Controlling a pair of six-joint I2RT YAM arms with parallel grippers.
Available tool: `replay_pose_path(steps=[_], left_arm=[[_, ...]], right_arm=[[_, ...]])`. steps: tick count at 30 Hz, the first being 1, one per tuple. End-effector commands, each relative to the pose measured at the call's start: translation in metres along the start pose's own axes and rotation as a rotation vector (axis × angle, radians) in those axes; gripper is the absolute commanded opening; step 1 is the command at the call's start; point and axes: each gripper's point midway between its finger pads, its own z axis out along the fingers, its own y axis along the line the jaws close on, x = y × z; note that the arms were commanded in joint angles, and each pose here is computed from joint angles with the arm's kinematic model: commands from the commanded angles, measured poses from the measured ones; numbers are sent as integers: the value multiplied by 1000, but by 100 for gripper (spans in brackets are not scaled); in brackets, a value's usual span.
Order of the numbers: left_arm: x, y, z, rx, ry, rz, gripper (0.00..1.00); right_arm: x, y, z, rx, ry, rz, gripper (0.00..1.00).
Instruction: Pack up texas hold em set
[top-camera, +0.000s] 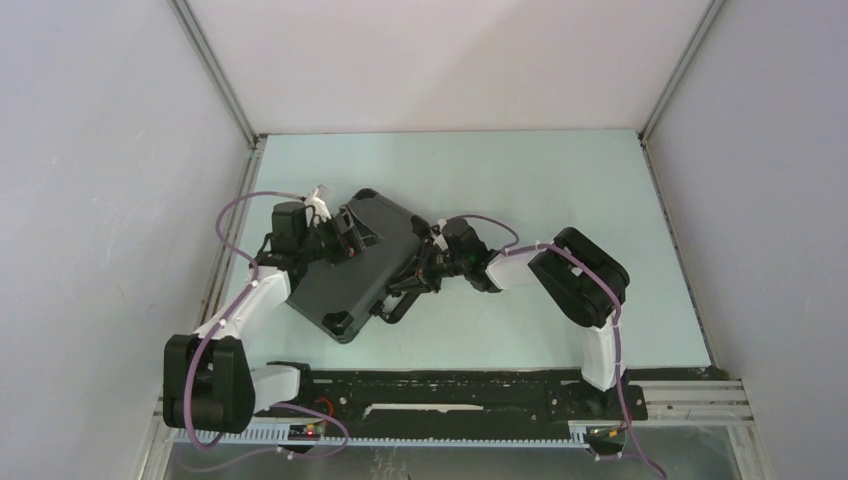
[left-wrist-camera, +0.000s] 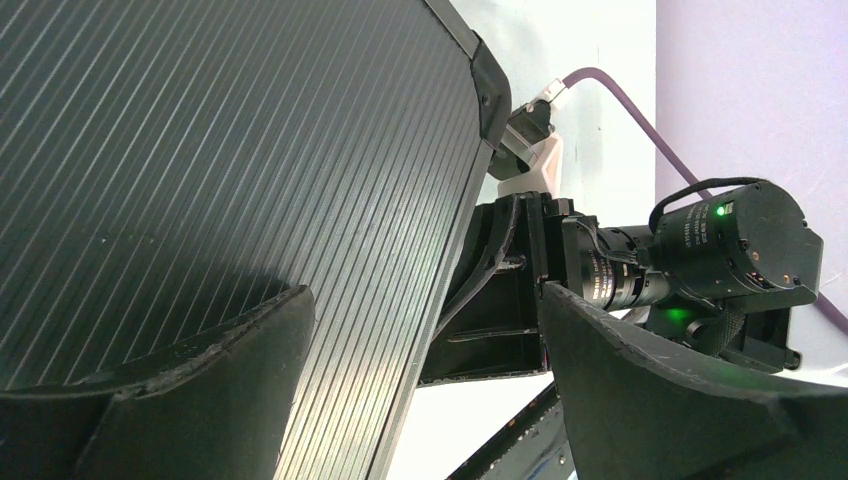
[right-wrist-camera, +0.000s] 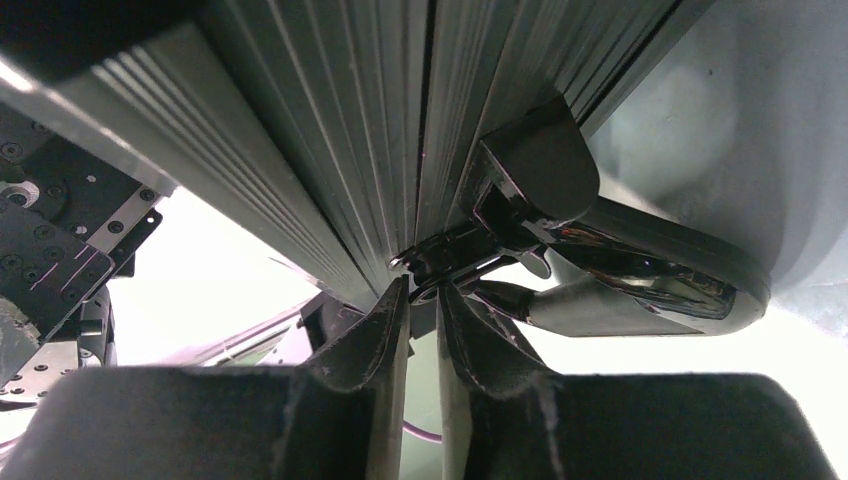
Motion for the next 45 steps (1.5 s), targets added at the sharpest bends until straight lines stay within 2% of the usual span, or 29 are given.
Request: replay_pose_path(steps=[1,3,9,19,21,24,27,32,38,41,43,45], left_arm=[[72,67,-7,-257,205,-158,93],[72,67,-6,-258,207,-159,93],[71,66,-7,-251,206,-160,94],[70,65,-7,-242,202,-164,94],[70,66,-7,-242,200,-166,94],[69,66,-7,-242,198,-167,94],[69,66,-7,-244,197,-168,94],[70,66,-7,-242,199,-169,94],[70,67,-7,-244,199,-170,94],[70,67,-7,-245,200,-171,94],[71,68,-7,-247,201,-173,93],[73,68,-7,-247,202,-175,93]], right_arm=[[-21,81,-5,-216,-105,-186,25],[-22,89,-7,-239,-117,-185,29],[-27,103,-9,-291,-149,-157,27],[-28,116,-20,-272,-200,-128,31],[-29,115,-20,-262,-208,-122,38],[-26,125,-23,-296,-202,-119,39],[-26,140,-30,-325,-228,-144,37],[-25,147,-22,-324,-204,-138,14],[-16,154,-21,-336,-213,-188,13],[-18,161,-27,-329,-227,-212,17],[-20,164,-29,-300,-239,-219,29],[-18,163,-30,-286,-243,-220,34]])
